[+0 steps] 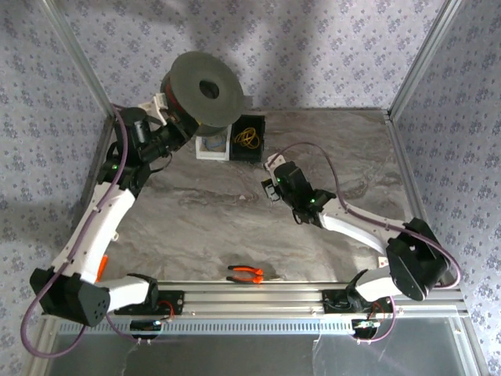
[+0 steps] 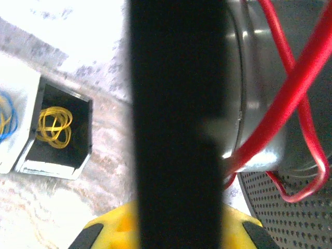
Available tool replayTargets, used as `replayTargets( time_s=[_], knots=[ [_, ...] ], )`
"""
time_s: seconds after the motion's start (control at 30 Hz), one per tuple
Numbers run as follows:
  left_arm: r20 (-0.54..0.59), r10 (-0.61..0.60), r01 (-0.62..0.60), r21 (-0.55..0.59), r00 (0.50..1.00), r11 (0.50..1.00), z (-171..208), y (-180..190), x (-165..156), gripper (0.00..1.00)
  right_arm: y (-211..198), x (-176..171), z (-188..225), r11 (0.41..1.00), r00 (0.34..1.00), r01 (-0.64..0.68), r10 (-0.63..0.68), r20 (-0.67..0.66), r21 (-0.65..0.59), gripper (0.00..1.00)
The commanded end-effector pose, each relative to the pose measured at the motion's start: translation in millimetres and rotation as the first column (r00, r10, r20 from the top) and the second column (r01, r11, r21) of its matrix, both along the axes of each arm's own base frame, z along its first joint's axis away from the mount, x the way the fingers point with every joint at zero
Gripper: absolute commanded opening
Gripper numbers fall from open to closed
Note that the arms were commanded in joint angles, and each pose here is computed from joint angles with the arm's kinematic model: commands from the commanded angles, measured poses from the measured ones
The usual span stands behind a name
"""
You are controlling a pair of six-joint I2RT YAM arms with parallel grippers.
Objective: Wrap the cables
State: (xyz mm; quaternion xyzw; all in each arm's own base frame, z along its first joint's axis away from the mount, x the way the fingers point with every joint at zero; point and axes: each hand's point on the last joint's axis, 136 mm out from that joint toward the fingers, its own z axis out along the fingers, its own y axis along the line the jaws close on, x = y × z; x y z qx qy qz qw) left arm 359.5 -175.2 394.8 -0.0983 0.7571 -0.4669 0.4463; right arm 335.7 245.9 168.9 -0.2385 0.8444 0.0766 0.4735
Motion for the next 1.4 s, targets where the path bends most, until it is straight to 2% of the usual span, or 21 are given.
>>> replayTargets(
  time_s=[0.0, 0.13, 0.27, 0.43, 0.67, 0.77, 0.9, 1.13, 1.23, 1.37],
  knots=[
    [0.126, -0.005, -0.010, 0.117, 0.992, 0.993, 15.6, 2.2, -4.2, 0.00, -7.6, -15.0, 10.6, 0.999, 0.999, -0.039, 0.039, -0.018, 0.026, 0.44],
    [0.150, -0.089, 0.047, 0.262, 0.985, 0.964, -2.3, -3.8, -7.8, 0.00, -15.3, -30.0, 29.2, 0.984, 0.991, -0.121, 0.128, -0.047, 0.132, 0.66],
    [0.109, -0.264, 0.206, 0.377, 0.959, 0.903, -30.9, -20.7, -18.5, 0.00, -29.6, -44.7, 64.4, 0.929, 0.977, -0.192, 0.211, -0.026, 0.318, 0.88],
    [0.129, -0.455, 0.368, 0.417, 0.881, 0.831, -49.5, -41.5, -42.5, 0.00, -50.4, -51.3, 100.5, 0.841, 0.961, -0.252, 0.277, 0.019, 0.480, 1.00],
    [0.199, -0.674, 0.564, 0.409, 0.712, 0.717, -48.9, -71.0, -85.7, 0.00, -56.8, -41.7, 121.7, 0.755, 0.942, -0.308, 0.326, 0.076, 0.580, 1.00],
    [0.187, -0.714, 0.605, 0.413, 0.675, 0.681, -54.6, -79.5, -92.3, 0.00, -49.5, -38.5, 128.8, 0.723, 0.925, -0.351, 0.368, 0.099, 0.595, 1.00],
    [0.172, -0.743, 0.641, 0.404, 0.647, 0.652, -61.3, -87.8, -94.7, 0.00, -42.6, -36.1, 139.4, 0.688, 0.902, -0.404, 0.410, 0.136, 0.603, 0.99],
    [0.125, -0.762, 0.673, 0.396, 0.635, 0.625, -76.3, -98.9, -87.6, 0.00, -34.9, -37.9, 161.1, 0.649, 0.865, -0.480, 0.462, 0.195, 0.591, 0.90],
    [0.119, -0.776, 0.686, 0.397, 0.620, 0.609, -78.6, -105.4, -87.9, 0.00, -30.1, -37.4, 163.5, 0.635, 0.853, -0.497, 0.483, 0.198, 0.591, 0.82],
    [0.111, -0.782, 0.693, 0.398, 0.614, 0.601, -80.7, -109.8, -86.1, 0.00, -22.5, -38.1, 162.9, 0.619, 0.837, -0.517, 0.510, 0.197, 0.592, 0.65]
  ],
)
